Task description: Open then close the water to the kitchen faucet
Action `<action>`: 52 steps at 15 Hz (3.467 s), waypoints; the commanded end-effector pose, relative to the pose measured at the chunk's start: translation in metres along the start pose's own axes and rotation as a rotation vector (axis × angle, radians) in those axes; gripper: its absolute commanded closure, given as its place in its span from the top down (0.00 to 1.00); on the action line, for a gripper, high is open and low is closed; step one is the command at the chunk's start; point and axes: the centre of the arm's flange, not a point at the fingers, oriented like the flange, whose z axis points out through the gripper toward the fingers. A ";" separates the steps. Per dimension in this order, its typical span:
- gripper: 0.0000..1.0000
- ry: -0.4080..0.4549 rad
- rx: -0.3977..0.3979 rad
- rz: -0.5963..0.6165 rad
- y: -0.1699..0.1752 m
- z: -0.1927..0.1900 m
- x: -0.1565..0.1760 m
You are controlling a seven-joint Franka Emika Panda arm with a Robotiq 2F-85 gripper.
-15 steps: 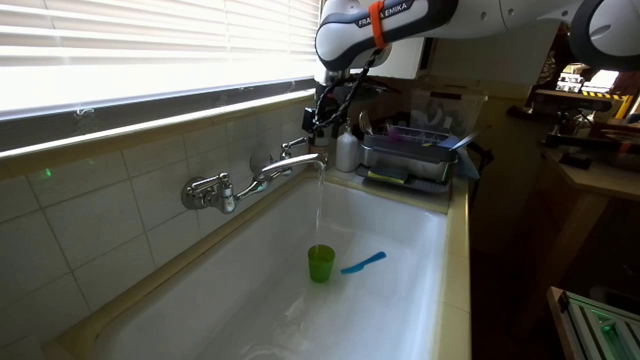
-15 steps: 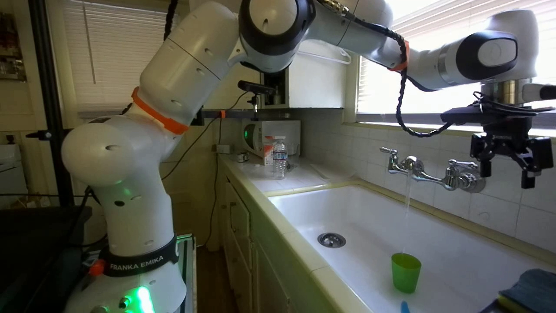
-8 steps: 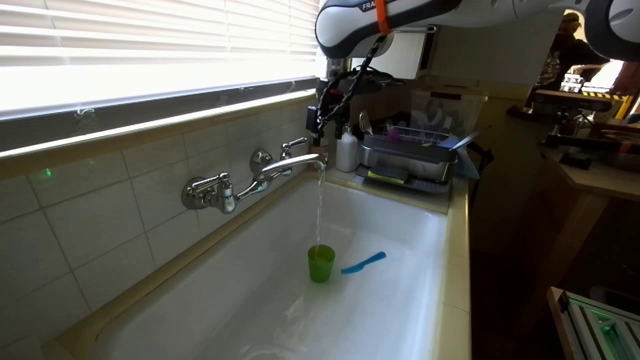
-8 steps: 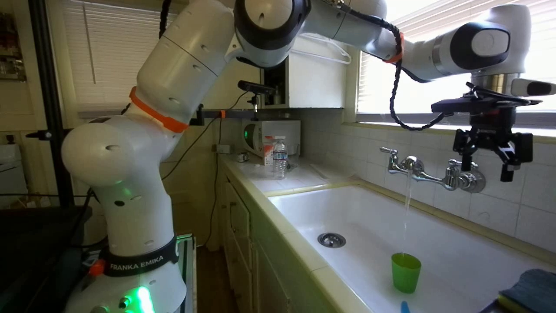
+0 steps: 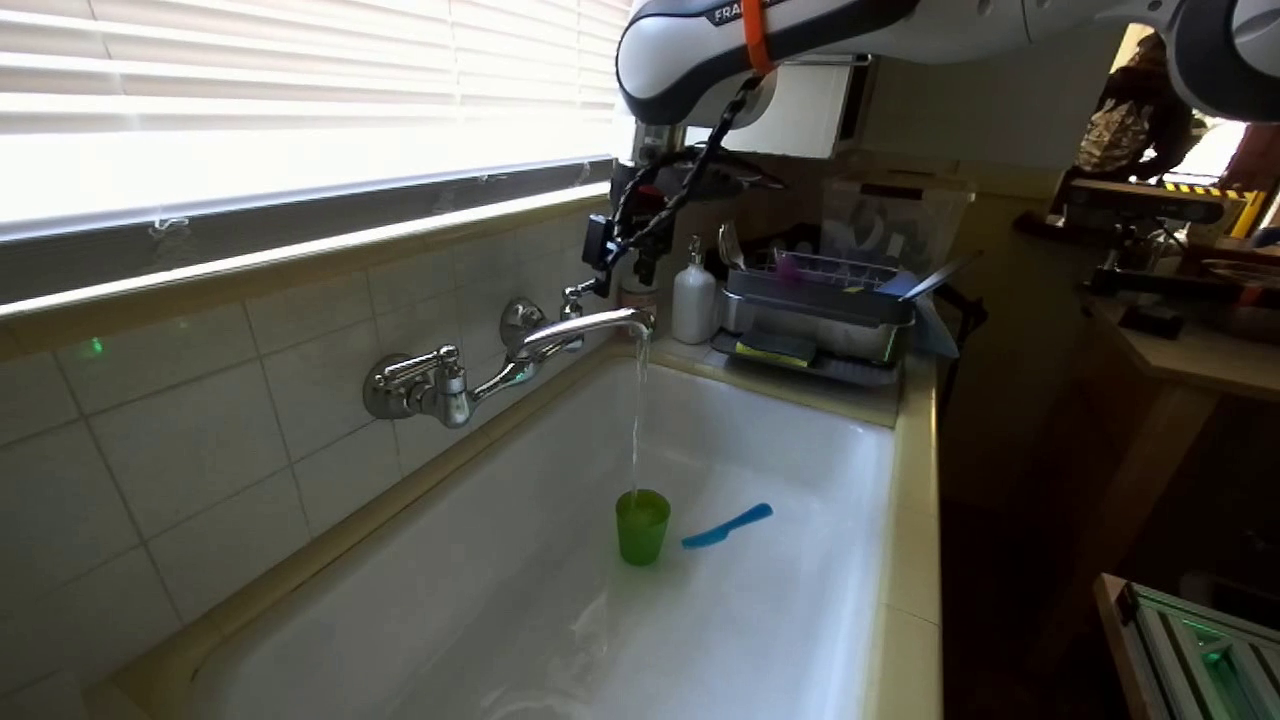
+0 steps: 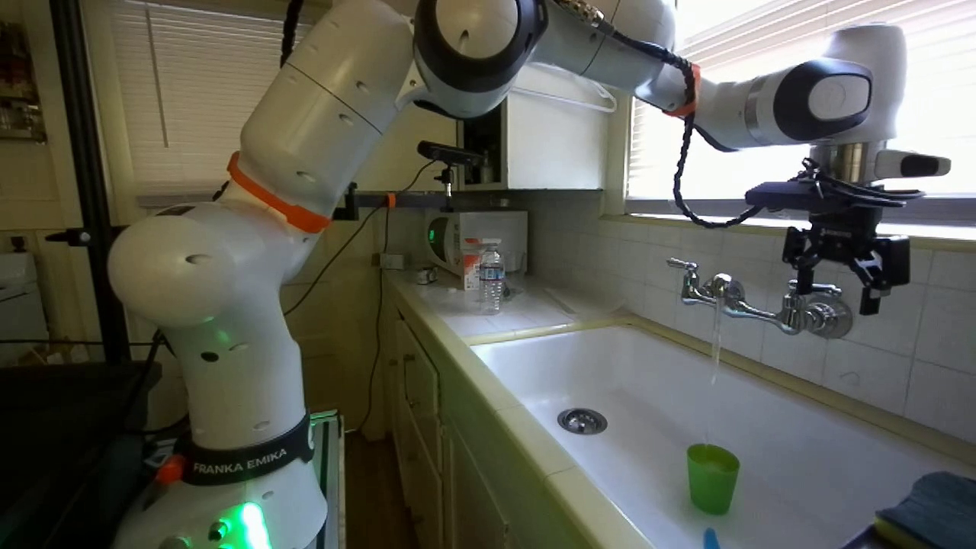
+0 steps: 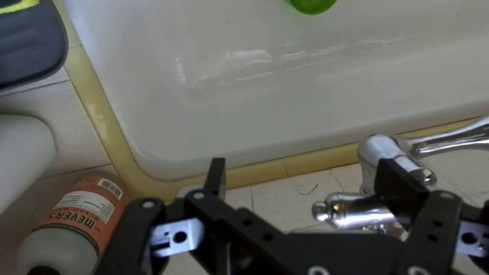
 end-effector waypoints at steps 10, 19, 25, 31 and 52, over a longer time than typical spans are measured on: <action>1.00 0.156 0.045 0.013 0.006 0.018 0.007; 1.00 0.187 0.058 0.042 0.013 0.019 0.006; 1.00 0.192 0.085 0.068 0.015 0.018 0.007; 1.00 0.132 0.055 0.038 0.019 0.007 -0.007; 1.00 -0.076 0.006 -0.182 0.023 -0.025 -0.102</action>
